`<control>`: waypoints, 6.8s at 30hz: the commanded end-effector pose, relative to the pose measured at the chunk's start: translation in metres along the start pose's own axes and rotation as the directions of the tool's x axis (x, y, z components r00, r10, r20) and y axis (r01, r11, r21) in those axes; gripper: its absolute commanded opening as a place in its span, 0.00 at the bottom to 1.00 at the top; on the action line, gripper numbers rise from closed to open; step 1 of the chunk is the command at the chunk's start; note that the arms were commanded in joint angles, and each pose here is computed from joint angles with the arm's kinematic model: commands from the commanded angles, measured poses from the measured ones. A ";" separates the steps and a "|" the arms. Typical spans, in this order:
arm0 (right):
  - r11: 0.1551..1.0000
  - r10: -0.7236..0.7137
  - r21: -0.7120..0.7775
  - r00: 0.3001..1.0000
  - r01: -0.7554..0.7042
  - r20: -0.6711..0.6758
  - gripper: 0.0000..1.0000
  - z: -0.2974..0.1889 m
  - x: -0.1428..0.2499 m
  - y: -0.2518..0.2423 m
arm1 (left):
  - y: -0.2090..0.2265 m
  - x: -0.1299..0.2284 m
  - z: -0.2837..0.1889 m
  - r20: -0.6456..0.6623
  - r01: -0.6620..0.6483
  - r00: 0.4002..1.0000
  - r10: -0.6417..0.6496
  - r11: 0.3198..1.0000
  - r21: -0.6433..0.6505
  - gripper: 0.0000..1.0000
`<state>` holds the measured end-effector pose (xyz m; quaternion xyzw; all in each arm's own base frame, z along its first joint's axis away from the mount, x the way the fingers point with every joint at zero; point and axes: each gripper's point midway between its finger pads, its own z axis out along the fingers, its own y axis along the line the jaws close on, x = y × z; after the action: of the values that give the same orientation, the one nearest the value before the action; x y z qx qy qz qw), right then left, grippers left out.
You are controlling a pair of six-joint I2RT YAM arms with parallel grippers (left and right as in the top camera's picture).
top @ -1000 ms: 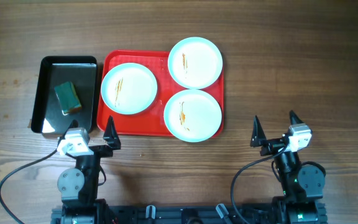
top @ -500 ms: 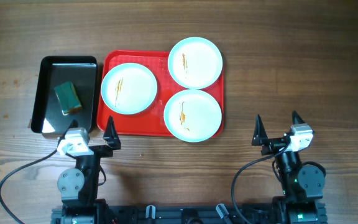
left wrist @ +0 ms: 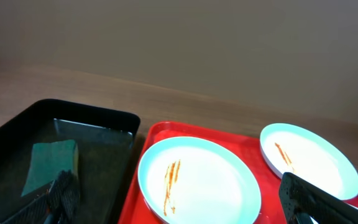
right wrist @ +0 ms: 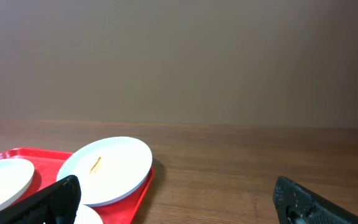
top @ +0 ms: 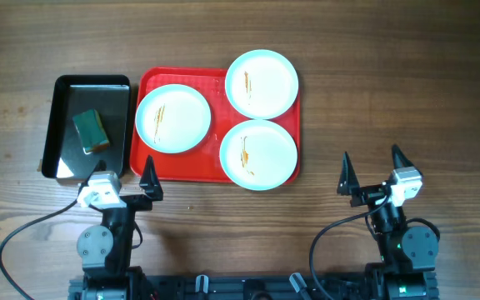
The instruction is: Clean dirty plates on tray and stack at the side
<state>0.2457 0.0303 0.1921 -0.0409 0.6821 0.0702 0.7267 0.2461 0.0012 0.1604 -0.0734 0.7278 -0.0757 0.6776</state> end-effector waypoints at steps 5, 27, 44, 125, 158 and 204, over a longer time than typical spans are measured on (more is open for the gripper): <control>1.000 0.002 -0.025 0.997 -0.001 0.071 1.00 -0.004 -0.036 0.005 | -0.019 -0.048 -0.013 0.087 -0.010 0.996 0.005 0.998 0.061 1.00; 0.975 -0.018 -0.219 0.978 -0.028 -0.206 1.00 0.054 -0.137 0.038 | -0.038 -0.154 -0.019 -0.285 0.007 0.958 -0.016 0.999 -0.035 1.00; 0.899 0.109 -0.205 0.649 -0.388 -0.753 0.99 0.133 -0.065 0.077 | -0.025 -0.047 0.083 -0.936 -0.003 0.322 -0.144 0.988 -0.154 1.00; 0.920 0.211 0.175 0.066 -0.352 -0.975 0.04 0.198 0.233 0.282 | 0.151 0.103 0.167 -0.823 -0.148 0.228 -0.521 0.816 -0.558 0.04; 0.889 0.166 0.142 0.017 -0.434 -0.986 0.04 0.197 0.227 0.283 | -0.016 0.143 0.262 -0.864 -0.171 0.467 0.187 0.978 0.119 0.04; 0.873 0.159 0.128 0.026 -0.471 -0.987 0.04 0.201 0.223 0.290 | -0.046 0.144 0.207 -0.944 -0.181 0.322 0.065 0.984 0.006 0.04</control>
<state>0.4149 0.3562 0.0056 -0.0090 0.9627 0.2645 0.0563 0.4376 -0.0180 0.0130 -0.1204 0.9743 0.1316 0.1376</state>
